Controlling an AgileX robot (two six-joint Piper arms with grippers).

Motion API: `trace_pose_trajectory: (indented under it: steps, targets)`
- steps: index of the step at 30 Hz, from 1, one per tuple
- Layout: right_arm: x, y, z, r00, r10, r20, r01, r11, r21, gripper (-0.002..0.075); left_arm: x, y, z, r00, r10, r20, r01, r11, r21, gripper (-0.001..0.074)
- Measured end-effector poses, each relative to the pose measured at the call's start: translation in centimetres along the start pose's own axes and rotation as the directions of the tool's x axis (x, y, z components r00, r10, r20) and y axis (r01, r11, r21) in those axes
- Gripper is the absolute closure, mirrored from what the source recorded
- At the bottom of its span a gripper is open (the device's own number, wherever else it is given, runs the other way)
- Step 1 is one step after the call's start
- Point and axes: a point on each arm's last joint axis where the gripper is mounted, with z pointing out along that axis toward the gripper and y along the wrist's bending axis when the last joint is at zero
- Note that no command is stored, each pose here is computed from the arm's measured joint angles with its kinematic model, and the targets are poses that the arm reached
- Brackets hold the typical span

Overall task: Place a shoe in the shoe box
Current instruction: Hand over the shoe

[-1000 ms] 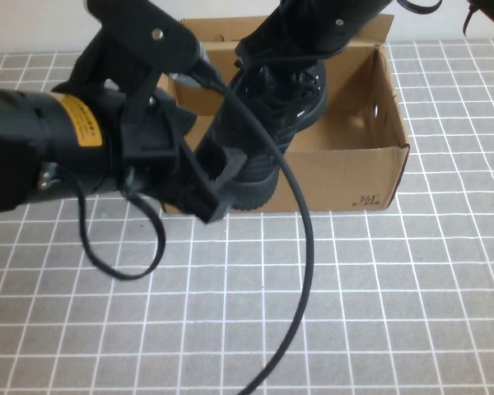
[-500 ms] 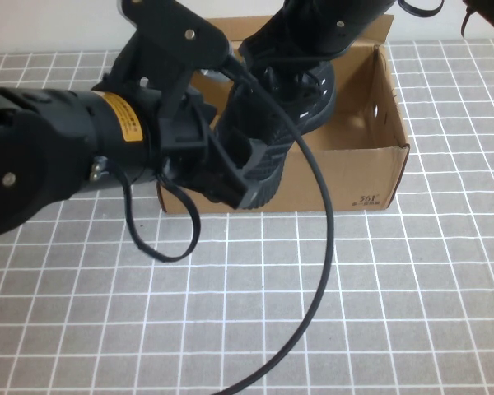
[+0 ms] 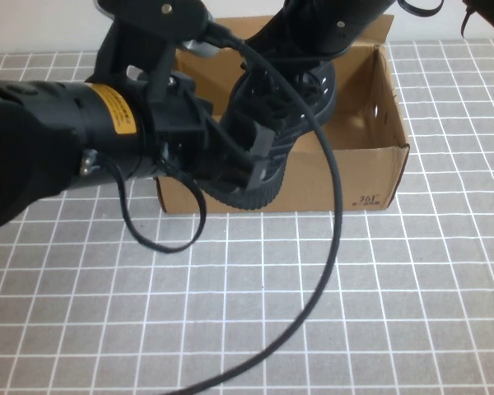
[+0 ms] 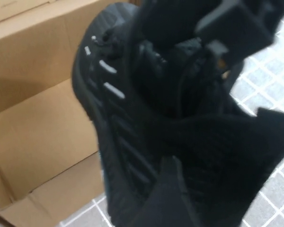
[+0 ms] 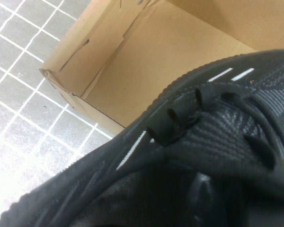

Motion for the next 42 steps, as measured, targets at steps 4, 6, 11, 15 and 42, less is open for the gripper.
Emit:
trace_pose_trajectory:
  steps: [4, 6, 11, 15, 42]
  targets:
    - [0.0, 0.0, 0.0, 1.0, -0.001, 0.0, 0.001, 1.0, 0.002, 0.0732, -0.1, -0.7, 0.0, 0.999, 0.045, 0.006, -0.045, 0.999, 0.016, 0.0229]
    - [0.0, 0.0, 0.0, 1.0, -0.003, 0.0, 0.003, 1.0, 0.002, 0.0732, -0.3, -1.1, 0.0, 0.998, 0.056, 0.025, -0.057, 0.998, 0.025, 0.0229]
    - [0.0, 0.0, 0.0, 1.0, -0.014, 0.0, 0.014, 1.0, 0.002, 0.0732, -0.7, -1.1, -0.3, 0.983, 0.178, 0.04, -0.179, 0.984, 0.006, 0.0229]
    - [0.0, 0.0, 0.0, 0.999, -0.034, -0.002, 0.034, 0.999, 0.002, 0.0732, -0.4, -0.5, -0.4, 0.881, 0.471, -0.041, -0.472, 0.881, -0.035, 0.0229]
    - [0.2, 0.0, 0.0, 0.998, -0.056, -0.018, 0.056, 0.998, 0.002, 0.0732, -1.0, -1.2, -0.4, 0.728, 0.683, 0.055, -0.684, 0.73, -0.012, 0.0299]
